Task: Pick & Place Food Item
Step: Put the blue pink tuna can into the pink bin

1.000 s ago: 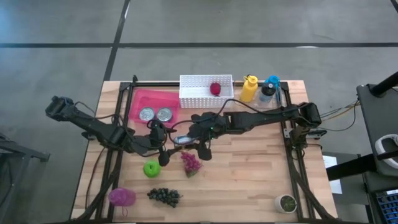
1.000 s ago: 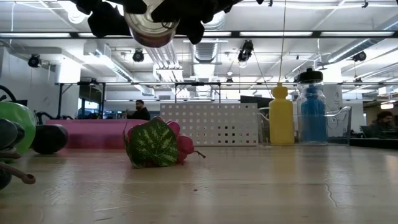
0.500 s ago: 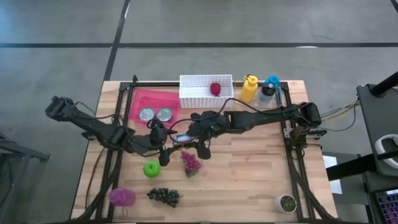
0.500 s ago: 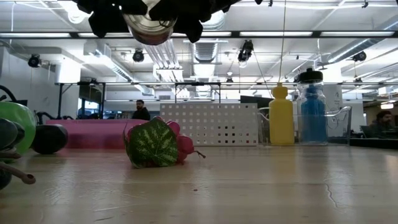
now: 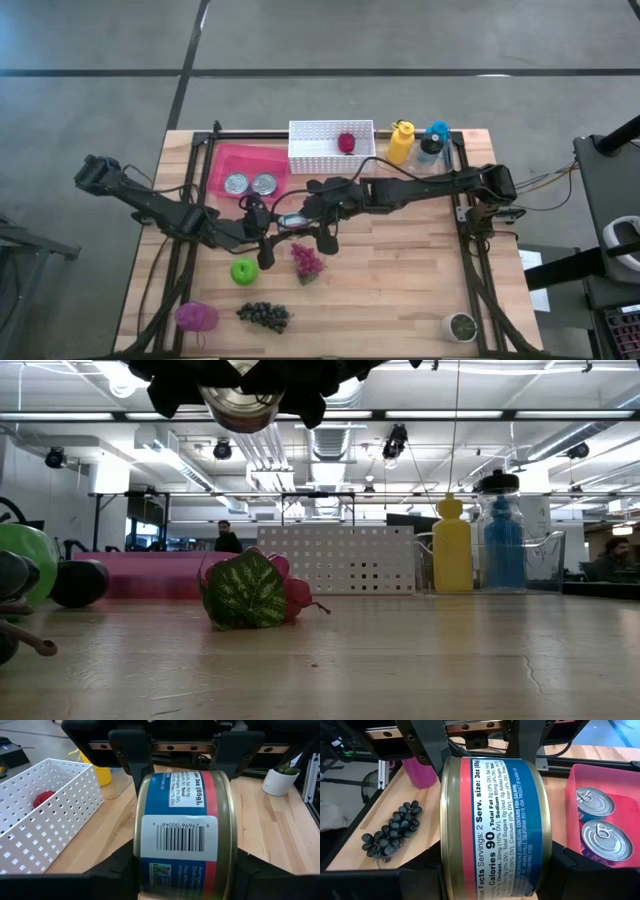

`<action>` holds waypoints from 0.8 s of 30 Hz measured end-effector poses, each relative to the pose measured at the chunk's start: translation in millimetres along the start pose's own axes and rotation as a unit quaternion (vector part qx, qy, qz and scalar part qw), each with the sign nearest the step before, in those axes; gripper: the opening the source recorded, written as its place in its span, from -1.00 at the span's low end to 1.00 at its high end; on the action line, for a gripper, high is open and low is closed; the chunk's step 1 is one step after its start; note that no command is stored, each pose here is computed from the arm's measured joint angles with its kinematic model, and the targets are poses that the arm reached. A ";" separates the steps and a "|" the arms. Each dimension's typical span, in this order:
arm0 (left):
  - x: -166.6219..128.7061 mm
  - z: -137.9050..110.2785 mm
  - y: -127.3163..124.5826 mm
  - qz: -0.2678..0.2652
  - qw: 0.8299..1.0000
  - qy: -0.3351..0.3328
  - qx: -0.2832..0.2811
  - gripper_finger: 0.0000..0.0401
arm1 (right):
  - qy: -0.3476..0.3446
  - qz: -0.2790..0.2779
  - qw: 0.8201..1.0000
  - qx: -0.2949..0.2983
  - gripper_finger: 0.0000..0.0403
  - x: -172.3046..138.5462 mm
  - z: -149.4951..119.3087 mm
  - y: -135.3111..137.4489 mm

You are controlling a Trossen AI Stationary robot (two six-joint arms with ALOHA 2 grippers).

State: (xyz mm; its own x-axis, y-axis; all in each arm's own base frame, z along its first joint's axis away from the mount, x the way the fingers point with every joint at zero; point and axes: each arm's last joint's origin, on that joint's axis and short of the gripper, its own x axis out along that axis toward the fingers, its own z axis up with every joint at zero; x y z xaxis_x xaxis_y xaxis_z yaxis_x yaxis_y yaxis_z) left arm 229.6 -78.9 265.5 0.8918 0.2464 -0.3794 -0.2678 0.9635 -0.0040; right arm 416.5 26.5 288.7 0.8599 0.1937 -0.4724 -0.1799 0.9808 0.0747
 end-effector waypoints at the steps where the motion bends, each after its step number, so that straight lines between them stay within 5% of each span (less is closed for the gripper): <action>1: -0.1 0.0 0.0 0.000 1.000 0.000 0.000 -0.08 | 0.000 0.000 1.000 0.000 -0.09 0.0 0.1 0.0; 24: 0.3 0.0 -0.4 -0.004 1.000 0.001 0.007 -0.08 | -0.009 0.010 1.000 -0.005 0.07 -0.2 2.4 1.1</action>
State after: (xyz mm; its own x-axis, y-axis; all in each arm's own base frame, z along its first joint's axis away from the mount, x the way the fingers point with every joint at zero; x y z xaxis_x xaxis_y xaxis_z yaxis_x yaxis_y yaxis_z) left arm 230.0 -79.1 265.4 0.8935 0.2385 -0.3805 -0.2554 0.9668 0.0062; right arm 417.2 27.5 291.0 0.8641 0.2137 -0.4557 -0.2021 0.9765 0.0746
